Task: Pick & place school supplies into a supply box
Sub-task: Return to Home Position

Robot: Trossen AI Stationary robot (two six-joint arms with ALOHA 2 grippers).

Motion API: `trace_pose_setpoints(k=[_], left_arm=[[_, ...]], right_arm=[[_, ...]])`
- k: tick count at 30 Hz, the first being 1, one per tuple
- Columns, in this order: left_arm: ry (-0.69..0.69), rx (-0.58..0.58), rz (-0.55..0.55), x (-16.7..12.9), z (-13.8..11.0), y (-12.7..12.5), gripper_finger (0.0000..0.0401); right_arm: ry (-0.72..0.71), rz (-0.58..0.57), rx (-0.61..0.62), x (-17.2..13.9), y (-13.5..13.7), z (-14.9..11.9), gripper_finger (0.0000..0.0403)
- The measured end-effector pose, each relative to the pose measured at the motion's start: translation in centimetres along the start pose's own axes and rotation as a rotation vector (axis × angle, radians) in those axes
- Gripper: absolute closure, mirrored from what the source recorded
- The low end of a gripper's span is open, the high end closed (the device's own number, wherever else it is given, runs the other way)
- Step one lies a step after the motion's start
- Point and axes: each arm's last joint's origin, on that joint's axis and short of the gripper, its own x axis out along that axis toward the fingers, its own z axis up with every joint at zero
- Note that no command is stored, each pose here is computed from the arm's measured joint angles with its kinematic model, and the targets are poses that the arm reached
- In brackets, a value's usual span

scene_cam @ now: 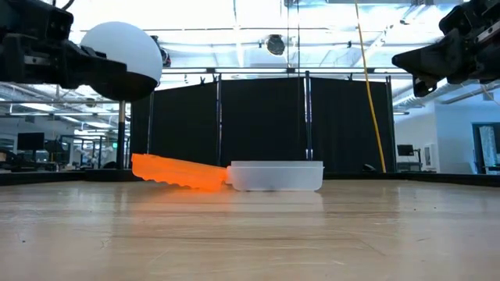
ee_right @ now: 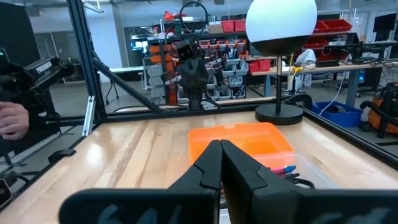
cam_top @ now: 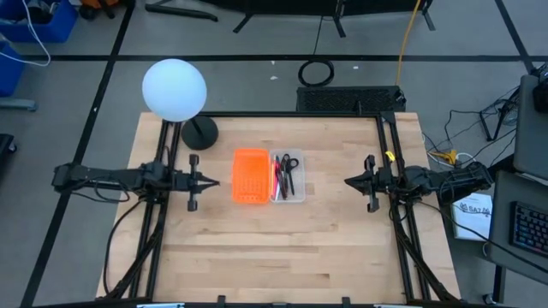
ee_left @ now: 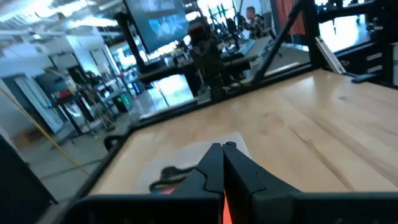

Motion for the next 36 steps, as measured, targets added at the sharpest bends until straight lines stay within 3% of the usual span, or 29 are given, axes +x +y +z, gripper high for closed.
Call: trace_pose_setpoints(k=[6,20,31,36], left_arm=[[-0.059,0.034,0.054,-0.6,0.6,0.3,0.0397],[-0.038,0.026,0.044,-1.1,0.3,0.2,0.0398],[0.006,-0.160,0.035,-1.1,-0.1,0.1,0.0358],[0.005,-0.191,0.036,-1.1,-0.1,0.1,0.0355]], right_arm=[[0.001,0.001,0.043,0.0,0.0,0.0,0.0403],[0.005,0.001,0.015,0.0,0.0,0.0,0.0403],[-0.015,0.002,0.027,0.0,0.0,0.1,0.0403],[-0.015,0.001,0.027,0.0,0.0,0.1,0.0403]])
